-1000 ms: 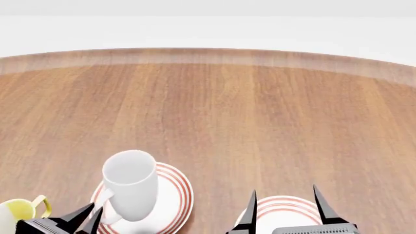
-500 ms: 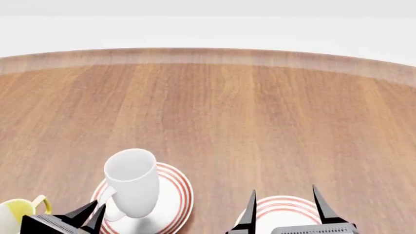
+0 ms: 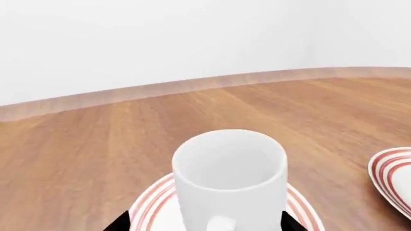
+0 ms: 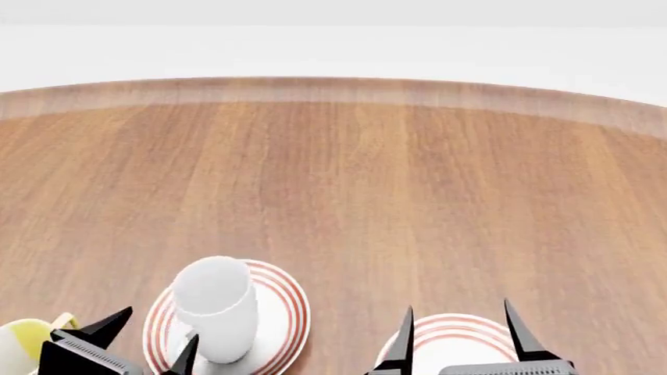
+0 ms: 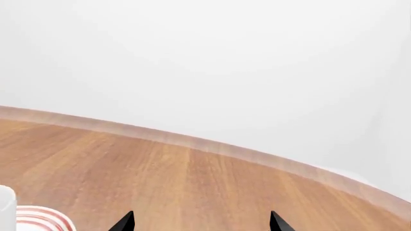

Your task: Put the white mug on the left plate.

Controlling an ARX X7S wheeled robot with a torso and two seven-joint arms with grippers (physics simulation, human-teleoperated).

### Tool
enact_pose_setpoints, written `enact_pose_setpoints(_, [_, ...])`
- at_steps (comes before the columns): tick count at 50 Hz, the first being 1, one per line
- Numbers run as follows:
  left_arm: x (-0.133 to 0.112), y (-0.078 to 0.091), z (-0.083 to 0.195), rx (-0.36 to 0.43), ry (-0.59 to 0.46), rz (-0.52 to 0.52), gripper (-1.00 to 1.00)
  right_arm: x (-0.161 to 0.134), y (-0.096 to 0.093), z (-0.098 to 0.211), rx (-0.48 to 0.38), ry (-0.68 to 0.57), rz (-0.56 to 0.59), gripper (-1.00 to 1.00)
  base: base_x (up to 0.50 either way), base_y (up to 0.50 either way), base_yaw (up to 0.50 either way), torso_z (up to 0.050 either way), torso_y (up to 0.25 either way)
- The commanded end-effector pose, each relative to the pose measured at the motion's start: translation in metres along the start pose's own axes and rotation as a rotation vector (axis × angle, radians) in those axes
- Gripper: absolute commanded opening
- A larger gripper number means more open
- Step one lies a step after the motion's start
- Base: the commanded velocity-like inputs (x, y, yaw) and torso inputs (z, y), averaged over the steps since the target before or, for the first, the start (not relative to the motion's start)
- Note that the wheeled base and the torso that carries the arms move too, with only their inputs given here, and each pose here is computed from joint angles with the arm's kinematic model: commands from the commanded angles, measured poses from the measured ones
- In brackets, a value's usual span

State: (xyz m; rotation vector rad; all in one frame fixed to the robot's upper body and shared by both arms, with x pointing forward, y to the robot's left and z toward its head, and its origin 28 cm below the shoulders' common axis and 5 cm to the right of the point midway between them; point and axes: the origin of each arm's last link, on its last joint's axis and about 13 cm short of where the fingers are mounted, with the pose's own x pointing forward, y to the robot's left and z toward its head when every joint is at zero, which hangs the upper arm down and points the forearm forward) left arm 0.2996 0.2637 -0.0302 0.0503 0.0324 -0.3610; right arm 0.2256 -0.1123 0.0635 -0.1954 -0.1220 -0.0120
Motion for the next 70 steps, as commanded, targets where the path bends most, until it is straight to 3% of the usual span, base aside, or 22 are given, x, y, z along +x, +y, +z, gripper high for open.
enact_pose_setpoints(1, [0.001, 0.002, 0.002, 0.004, -0.008, 0.021, 1.00, 0.001, 0.000, 0.001, -0.001, -0.001, -0.001, 1.00, 0.00, 0.00, 0.00, 0.000, 0.000])
enact_pose_setpoints(9, [-0.001, 0.003, 0.003, 0.006, -0.032, 0.011, 1.00, 0.003, 0.001, 0.000, -0.002, -0.001, 0.002, 1.00, 0.00, 0.00, 0.00, 0.000, 0.000])
enact_pose_setpoints(25, [-0.036, -0.011, 0.060, 0.018, -0.226, -0.022, 1.00, 0.002, 0.001, 0.007, 0.007, -0.041, -0.013, 1.00, 0.00, 0.00, 0.00, 0.000, 0.000])
enact_pose_setpoints(29, [-0.053, -0.020, 0.095, 0.016, -0.348, -0.028, 1.00, -0.002, -0.001, 0.024, 0.025, -0.121, -0.028, 1.00, 0.00, 0.00, 0.00, 0.000, 0.000])
enact_pose_setpoints(42, [-0.092, -0.042, 0.142, 0.083, -0.512, -0.040, 1.00, -0.026, -0.011, 0.078, -0.007, -0.342, -0.070, 1.00, 0.00, 0.00, 0.00, 0.000, 0.000])
enact_pose_setpoints(52, [-0.110, -0.047, 0.154, 0.105, -0.575, -0.062, 1.00, -0.035, -0.011, 0.086, -0.019, -0.374, -0.073, 1.00, 0.00, 0.00, 0.00, 0.000, 0.000])
enact_pose_setpoints(70, [-0.110, -0.045, 0.151, 0.092, -0.577, -0.059, 1.00, -0.033, -0.009, 0.078, -0.002, -0.353, -0.068, 1.00, 0.00, 0.00, 0.00, 0.000, 0.000])
